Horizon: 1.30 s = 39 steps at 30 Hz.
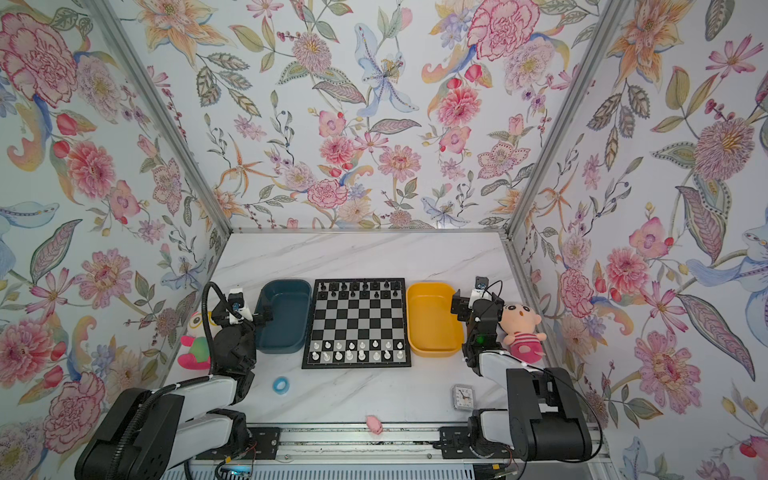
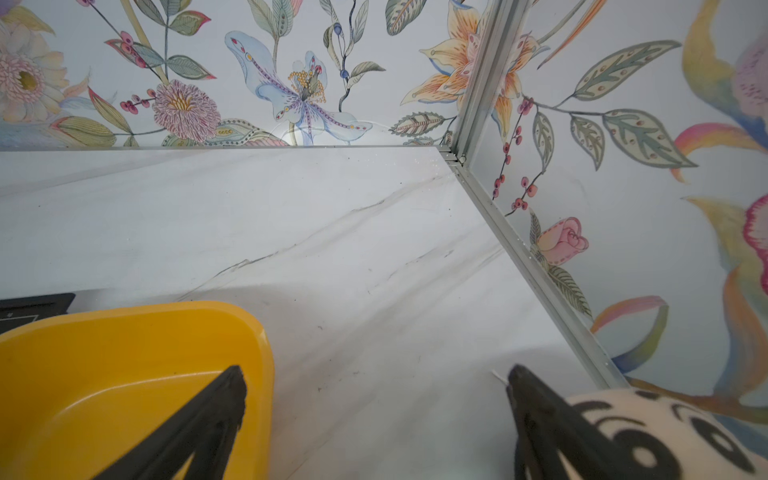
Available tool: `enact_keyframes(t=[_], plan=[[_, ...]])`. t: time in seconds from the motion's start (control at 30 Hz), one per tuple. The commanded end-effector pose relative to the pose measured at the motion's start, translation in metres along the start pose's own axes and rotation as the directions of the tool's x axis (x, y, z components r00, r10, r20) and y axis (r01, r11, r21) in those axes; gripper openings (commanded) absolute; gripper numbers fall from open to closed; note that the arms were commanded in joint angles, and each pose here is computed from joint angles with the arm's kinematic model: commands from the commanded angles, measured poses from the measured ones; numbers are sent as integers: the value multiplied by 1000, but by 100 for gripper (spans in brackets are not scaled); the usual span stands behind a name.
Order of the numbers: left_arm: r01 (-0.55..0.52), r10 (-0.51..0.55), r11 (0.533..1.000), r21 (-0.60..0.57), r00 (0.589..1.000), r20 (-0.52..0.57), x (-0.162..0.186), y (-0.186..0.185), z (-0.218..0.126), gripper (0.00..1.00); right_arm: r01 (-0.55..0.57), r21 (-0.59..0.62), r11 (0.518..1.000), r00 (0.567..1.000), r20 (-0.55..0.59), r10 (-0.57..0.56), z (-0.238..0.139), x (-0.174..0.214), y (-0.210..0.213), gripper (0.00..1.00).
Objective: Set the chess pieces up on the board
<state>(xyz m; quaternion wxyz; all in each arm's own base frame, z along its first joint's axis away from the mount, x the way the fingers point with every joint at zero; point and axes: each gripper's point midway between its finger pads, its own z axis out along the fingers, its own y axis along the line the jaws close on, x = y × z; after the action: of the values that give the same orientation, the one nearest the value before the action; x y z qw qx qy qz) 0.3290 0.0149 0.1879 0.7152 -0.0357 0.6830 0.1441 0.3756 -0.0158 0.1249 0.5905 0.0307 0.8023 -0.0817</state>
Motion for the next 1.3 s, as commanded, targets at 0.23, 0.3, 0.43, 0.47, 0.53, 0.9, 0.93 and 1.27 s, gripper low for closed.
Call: enact_keyframes(t=[0.23, 0.3, 0.43, 0.47, 0.53, 0.9, 0.93, 1.27], plan=[[-14, 14, 1000, -2, 1000, 16, 14, 2, -7, 99, -12, -48, 999, 997, 70, 15, 8, 2, 9, 99], [-22, 22, 1000, -8, 1000, 22, 15, 3, -7, 99, -5, -56, 998, 997, 75, 9, 8, 5, 12, 99], [2, 1, 999, -45, 998, 64, 16, 15, -12, 99, -7, -47, 999, 997, 75, 11, 10, 11, 11, 99], [14, -10, 998, -55, 997, 82, 15, 17, -12, 99, -9, -46, 999, 997, 74, 13, 11, 11, 11, 99], [6, -4, 999, -50, 999, 52, 27, 15, -8, 99, -10, -46, 999, 997, 71, 14, 11, 13, 11, 99], [11, -13, 998, -61, 1000, -25, 43, 16, 11, 99, -27, -59, 998, 997, 68, 31, 12, 14, 9, 99], [8, -11, 998, -58, 999, -46, 46, 14, 17, 99, -27, -62, 998, 997, 67, 32, 12, 14, 9, 99], [-12, 9, 1000, -27, 994, -113, 56, 6, 32, 99, -32, -69, 997, 997, 65, 37, 13, 14, 9, 99]])
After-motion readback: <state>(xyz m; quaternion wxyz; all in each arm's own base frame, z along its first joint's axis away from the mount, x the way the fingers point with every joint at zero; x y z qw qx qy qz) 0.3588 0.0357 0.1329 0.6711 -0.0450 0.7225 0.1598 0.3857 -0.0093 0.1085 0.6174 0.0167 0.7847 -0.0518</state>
